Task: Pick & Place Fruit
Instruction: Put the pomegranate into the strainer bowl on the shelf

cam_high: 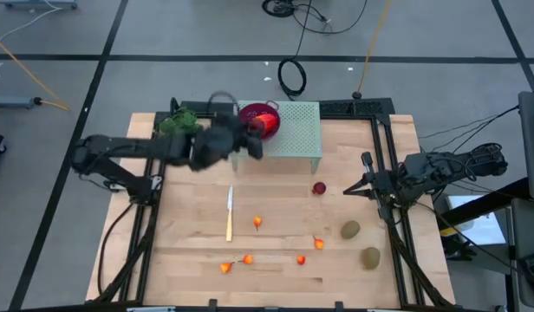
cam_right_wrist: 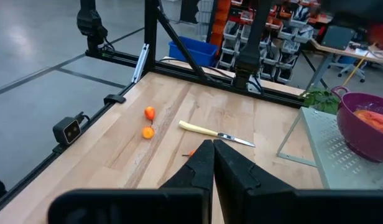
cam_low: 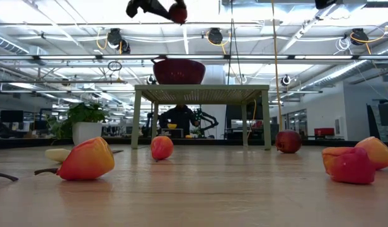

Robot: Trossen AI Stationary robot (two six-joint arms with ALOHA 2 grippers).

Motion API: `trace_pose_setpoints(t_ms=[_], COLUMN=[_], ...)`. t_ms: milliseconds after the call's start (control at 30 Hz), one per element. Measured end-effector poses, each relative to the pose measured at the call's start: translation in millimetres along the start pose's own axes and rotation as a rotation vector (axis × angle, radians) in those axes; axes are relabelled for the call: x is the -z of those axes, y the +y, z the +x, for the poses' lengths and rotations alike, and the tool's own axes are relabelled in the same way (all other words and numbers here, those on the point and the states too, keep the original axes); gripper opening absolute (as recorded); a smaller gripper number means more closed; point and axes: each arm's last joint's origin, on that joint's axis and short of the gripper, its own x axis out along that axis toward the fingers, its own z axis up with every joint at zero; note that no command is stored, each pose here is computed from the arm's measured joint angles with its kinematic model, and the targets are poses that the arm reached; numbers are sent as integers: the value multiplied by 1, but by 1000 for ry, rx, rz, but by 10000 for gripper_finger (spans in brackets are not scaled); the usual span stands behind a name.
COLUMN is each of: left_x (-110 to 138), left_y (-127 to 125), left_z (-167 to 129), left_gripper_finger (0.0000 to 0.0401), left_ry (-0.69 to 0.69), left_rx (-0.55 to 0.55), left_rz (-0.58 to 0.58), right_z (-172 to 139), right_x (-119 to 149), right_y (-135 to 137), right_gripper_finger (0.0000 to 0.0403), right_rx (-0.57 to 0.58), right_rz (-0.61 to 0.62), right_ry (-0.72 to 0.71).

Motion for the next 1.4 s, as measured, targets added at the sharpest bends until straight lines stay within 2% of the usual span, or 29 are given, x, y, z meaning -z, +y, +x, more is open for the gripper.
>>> trace_pose_setpoints(t_ms=[167, 467, 767, 933, 1167, 1400], left_x=[-26, -29, -19, -14, -2, 8], left_y=[30, 67, 75, 76, 83, 82], left_z=[23, 61, 87, 92, 102, 113], left_gripper_finger=[191, 191, 191, 191, 191, 191], left_ry=[23, 142, 208, 238, 326, 352], left_rx=[-33, -45, -24, -15, -47, -56], left_rz=[109, 249, 351, 410, 493, 536], right_z=[0, 0, 0, 0, 0, 0], right_x=[0, 0, 0, 0, 0, 0], right_y=[0, 0, 0, 0, 0, 0], right_gripper_finger=[4, 4, 4, 4, 4, 4], right_rx=[1, 0, 1, 4, 5, 5], right_rz=[-73, -64, -66, -66, -66, -66], right_ry=[0, 0, 0, 1, 1, 1])
